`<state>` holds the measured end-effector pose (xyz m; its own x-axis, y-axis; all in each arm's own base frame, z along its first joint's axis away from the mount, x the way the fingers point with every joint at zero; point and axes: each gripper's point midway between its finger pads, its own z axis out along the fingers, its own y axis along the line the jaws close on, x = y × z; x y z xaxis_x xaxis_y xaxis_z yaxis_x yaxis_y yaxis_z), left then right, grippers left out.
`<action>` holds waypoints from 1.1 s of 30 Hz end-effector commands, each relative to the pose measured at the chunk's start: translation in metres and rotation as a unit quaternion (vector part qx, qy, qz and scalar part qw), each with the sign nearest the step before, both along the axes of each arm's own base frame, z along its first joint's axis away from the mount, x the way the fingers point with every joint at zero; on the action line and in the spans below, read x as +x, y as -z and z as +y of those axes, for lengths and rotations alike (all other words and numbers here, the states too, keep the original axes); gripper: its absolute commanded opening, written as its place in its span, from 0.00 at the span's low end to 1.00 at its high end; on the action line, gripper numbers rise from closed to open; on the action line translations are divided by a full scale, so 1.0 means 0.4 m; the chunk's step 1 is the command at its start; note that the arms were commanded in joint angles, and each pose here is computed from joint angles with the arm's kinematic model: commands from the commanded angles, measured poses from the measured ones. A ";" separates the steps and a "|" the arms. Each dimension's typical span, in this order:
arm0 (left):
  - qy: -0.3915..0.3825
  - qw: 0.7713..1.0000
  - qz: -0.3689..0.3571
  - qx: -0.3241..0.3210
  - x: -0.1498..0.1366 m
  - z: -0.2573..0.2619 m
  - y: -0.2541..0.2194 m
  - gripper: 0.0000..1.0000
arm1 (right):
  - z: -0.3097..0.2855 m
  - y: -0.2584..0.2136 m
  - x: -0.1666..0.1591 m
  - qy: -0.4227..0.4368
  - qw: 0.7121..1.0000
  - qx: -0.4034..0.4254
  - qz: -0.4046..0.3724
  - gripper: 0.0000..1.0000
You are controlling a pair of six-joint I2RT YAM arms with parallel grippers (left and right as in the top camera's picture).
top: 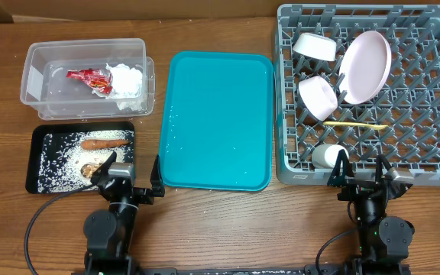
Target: Sort waste into correct bins and load items into the dishwasher
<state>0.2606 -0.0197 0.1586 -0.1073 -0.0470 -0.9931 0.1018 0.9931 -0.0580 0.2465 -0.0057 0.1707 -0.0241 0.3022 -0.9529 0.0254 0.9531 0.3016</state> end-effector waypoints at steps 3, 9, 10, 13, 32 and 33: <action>-0.009 0.999 -0.033 0.010 -0.017 0.007 -0.021 1.00 | 0.005 0.002 0.000 -0.004 1.000 0.004 -0.004 1.00; -0.008 1.000 -0.008 0.014 -0.036 0.007 0.014 1.00 | 0.005 0.002 0.000 -0.005 1.000 0.004 -0.004 1.00; -0.009 1.000 -0.015 0.014 -0.037 0.009 0.006 1.00 | 0.005 0.002 0.000 -0.005 1.000 0.004 -0.004 1.00; -0.009 1.000 -0.018 0.014 -0.038 0.008 0.002 1.00 | 0.005 0.002 0.000 -0.005 1.000 0.004 -0.004 1.00; -0.009 1.000 -0.017 0.014 -0.038 0.007 0.003 1.00 | 0.005 0.002 0.000 -0.004 1.000 0.004 -0.004 1.00; -0.009 1.000 -0.017 0.014 -0.038 0.007 0.003 1.00 | 0.005 0.002 0.000 -0.005 1.000 0.004 -0.004 1.00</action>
